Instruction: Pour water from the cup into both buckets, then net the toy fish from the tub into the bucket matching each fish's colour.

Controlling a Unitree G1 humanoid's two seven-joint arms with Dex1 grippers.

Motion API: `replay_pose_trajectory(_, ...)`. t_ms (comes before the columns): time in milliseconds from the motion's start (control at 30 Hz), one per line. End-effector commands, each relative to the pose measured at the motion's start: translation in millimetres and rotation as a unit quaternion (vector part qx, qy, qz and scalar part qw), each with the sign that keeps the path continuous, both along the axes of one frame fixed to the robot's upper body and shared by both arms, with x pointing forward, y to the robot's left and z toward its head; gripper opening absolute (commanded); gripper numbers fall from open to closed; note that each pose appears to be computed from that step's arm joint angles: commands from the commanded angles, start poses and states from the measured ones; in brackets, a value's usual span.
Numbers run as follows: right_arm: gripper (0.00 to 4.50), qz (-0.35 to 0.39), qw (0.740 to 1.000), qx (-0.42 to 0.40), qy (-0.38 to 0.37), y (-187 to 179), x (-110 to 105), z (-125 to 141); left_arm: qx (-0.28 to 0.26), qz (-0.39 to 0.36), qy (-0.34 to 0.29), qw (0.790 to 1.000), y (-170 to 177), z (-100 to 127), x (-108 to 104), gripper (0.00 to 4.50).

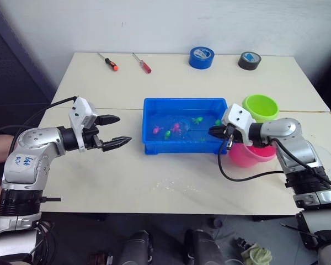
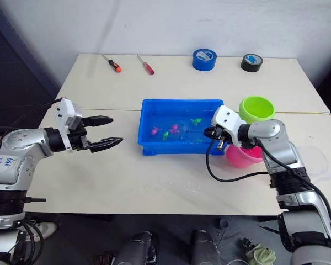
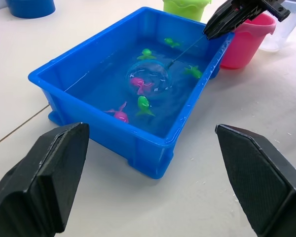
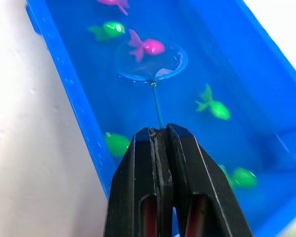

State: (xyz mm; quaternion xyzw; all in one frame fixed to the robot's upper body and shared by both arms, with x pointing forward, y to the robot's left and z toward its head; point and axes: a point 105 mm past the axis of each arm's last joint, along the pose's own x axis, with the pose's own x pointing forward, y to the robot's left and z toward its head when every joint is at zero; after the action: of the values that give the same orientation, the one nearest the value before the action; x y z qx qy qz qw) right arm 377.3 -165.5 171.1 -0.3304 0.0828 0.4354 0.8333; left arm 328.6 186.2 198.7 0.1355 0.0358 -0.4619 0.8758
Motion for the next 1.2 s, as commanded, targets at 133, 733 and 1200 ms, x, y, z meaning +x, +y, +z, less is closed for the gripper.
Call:
replay_pose_trajectory(133,0.00,0.001,0.996,0.086,0.021,3.6,-4.2,20.0,-0.001,-0.008,-0.023,1.000,-3.5,7.6,-1.7,4.47)
replay_pose_trajectory(733,0.00,-0.119,0.976,0.180,0.004,-43.5,-62.8,48.2,-0.059,-0.140,-0.026,0.988,-66.0,30.3,8.3,4.47)
replay_pose_trajectory(1200,0.00,-0.342,0.929,0.130,-0.060,-128.2,-180.9,58.9,-0.076,-0.323,-0.008,0.943,-142.0,32.8,7.2,4.47)
